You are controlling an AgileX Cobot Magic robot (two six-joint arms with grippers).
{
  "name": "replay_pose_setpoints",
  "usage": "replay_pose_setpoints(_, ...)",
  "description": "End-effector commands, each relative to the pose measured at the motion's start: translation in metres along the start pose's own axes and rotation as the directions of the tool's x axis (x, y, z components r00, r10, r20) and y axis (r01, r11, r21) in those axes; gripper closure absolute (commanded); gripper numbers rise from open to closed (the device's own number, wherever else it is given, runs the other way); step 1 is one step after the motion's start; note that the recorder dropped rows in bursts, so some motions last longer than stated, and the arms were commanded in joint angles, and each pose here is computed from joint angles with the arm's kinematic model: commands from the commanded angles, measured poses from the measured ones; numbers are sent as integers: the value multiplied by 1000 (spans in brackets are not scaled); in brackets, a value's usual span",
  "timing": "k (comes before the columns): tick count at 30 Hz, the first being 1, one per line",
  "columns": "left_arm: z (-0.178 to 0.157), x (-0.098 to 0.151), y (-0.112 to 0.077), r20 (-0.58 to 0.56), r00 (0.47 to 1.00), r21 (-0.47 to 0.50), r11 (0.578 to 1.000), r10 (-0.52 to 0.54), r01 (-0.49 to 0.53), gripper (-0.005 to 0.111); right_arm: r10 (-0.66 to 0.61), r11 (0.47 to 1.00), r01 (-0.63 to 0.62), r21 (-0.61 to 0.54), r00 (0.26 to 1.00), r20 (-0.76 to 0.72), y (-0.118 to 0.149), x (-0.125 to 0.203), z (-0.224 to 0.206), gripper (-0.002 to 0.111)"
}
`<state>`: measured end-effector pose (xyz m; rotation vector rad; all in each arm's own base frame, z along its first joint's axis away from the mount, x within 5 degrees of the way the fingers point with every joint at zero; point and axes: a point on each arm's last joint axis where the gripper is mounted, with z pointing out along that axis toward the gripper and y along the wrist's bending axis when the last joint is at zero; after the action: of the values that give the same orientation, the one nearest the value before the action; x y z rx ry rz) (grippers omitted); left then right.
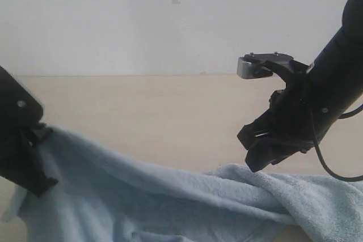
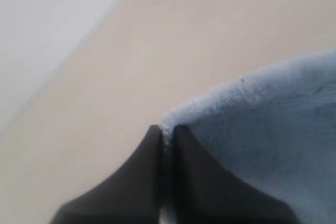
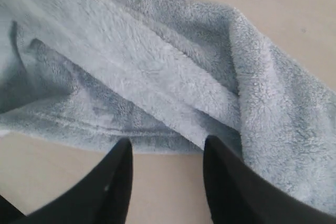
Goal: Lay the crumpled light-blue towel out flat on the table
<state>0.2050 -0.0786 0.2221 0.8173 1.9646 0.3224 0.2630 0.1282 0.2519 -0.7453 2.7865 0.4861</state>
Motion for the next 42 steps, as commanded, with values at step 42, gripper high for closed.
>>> replay_pose_setpoints(42, -6, -1, 31, -595, 803, -47, 995, 43, -89, 84, -61, 966, 34, -257, 994, -95, 10, 10, 38, 66)
